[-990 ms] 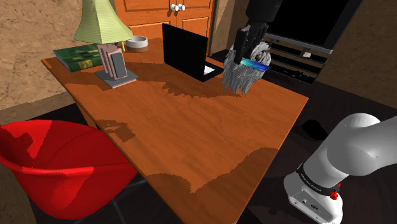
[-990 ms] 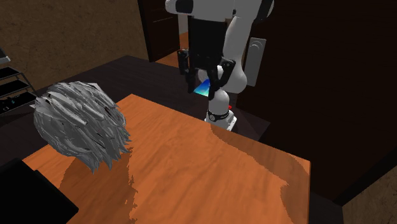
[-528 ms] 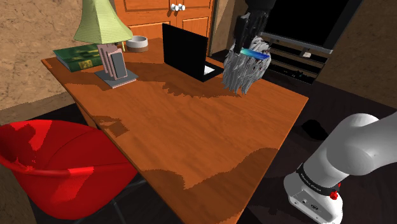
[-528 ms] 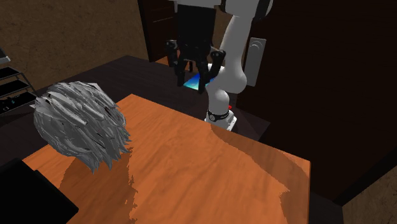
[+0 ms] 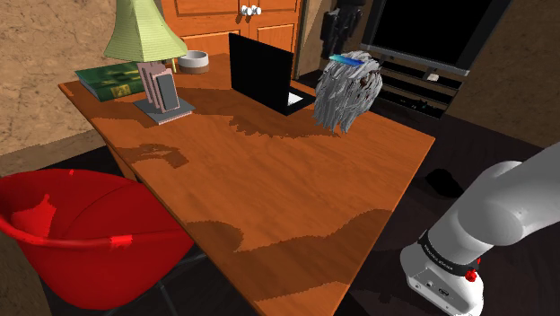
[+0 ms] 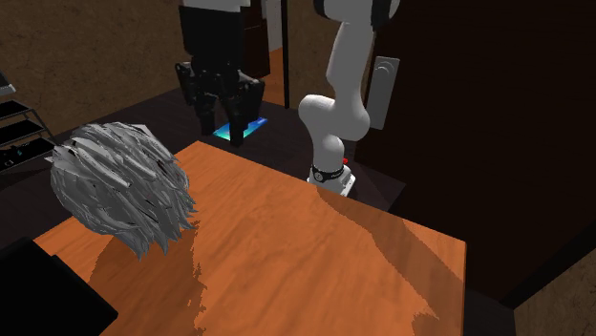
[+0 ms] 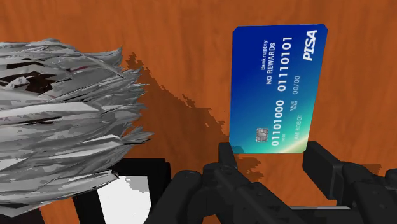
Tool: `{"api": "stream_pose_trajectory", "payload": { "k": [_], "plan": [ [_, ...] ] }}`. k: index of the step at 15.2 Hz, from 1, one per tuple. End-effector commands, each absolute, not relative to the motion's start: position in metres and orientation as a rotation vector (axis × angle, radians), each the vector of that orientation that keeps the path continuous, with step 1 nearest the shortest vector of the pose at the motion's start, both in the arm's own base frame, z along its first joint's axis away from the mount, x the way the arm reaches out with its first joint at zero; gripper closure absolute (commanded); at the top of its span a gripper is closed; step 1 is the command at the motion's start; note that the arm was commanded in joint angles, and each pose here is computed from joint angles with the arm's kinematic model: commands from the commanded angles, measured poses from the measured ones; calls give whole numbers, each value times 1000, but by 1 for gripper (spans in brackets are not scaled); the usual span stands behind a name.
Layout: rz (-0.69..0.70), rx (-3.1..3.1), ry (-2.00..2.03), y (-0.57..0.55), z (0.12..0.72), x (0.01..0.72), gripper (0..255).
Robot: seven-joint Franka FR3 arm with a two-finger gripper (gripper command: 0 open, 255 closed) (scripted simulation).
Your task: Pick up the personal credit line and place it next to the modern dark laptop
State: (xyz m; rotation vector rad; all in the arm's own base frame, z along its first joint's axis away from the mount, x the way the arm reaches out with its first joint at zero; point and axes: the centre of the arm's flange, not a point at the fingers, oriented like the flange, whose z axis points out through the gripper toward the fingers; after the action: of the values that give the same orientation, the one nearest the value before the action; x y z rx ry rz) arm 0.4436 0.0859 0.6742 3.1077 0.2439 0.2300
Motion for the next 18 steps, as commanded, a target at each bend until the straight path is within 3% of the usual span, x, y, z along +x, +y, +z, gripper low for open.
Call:
{"api": "stream_pose_trajectory", "payload": {
  "k": [1,18],
  "plan": [
    [230,3107,244,67,674,467,255],
    [230,3107,244,-68,675,647,255]
  ]
}}
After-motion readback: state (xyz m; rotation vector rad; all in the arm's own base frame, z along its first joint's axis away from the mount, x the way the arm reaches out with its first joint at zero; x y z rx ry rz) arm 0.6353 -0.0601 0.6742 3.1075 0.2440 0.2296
